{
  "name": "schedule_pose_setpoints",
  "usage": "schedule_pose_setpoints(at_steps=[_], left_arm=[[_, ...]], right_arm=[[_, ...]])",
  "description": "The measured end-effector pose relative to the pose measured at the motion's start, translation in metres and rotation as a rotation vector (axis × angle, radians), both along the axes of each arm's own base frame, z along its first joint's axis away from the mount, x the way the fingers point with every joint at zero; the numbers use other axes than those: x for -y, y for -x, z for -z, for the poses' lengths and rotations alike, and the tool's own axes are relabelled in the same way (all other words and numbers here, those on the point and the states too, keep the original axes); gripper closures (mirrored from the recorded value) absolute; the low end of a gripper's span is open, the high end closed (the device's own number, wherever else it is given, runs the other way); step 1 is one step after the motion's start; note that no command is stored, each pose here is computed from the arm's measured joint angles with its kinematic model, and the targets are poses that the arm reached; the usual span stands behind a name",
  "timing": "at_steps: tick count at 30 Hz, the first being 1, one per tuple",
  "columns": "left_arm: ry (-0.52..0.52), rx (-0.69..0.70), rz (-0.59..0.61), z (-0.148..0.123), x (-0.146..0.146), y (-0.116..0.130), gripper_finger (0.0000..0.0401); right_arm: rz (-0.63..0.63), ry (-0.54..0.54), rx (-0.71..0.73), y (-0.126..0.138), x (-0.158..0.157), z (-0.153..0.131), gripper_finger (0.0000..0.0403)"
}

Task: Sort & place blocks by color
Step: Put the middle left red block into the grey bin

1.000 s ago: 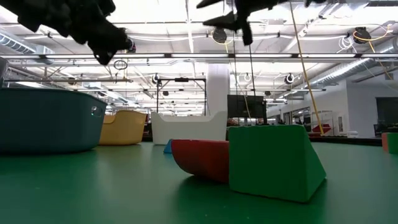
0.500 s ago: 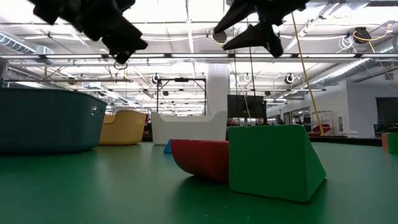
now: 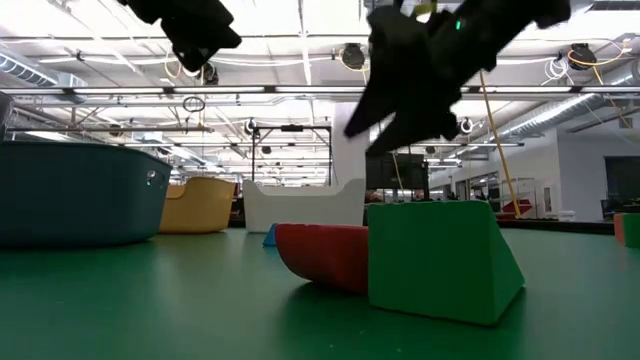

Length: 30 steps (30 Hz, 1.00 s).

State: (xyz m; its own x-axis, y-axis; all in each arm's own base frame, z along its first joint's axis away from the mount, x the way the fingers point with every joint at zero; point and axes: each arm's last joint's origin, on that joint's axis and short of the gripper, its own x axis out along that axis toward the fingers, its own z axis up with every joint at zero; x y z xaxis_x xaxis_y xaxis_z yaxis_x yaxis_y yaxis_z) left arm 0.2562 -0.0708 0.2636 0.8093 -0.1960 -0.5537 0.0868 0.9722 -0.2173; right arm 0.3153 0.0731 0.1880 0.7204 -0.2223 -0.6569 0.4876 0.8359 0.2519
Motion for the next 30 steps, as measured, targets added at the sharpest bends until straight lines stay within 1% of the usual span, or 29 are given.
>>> schedule_pose_setpoints(at_steps=[3,5,7,11,14,17,24,30], left_arm=[[0.010,-0.013,0.003,0.001,0.003,0.002,0.0288],[0.020,-0.018,0.002,0.001,0.005,0.002,0.0288],[0.026,-0.018,0.001,0.001,0.006,0.002,0.0288],[0.025,-0.018,0.008,0.001,0.008,0.003,0.0288],[0.024,-0.020,0.009,0.001,0.008,0.003,0.0288],[0.015,-0.034,0.014,0.002,0.007,0.004,0.0288],[0.008,-0.059,0.017,0.004,0.007,0.005,0.0288],[-0.009,-0.054,0.030,0.004,0.007,0.005,0.0288]], right_arm=[[-0.040,0.072,-0.056,-0.004,0.000,0.015,0.0125],[-0.073,0.139,-0.101,-0.007,0.000,0.025,0.0118],[-0.100,0.164,-0.131,-0.009,-0.002,0.036,0.0116],[-0.097,0.171,-0.097,-0.019,-0.004,0.049,0.0118],[-0.079,0.241,-0.083,-0.024,-0.003,0.057,0.0120],[-0.050,0.303,-0.102,-0.025,0.000,0.065,0.0121],[-0.041,0.307,-0.144,-0.028,0.002,0.085,0.0122],[0.020,0.225,-0.077,-0.034,0.001,0.096,0.0128]])
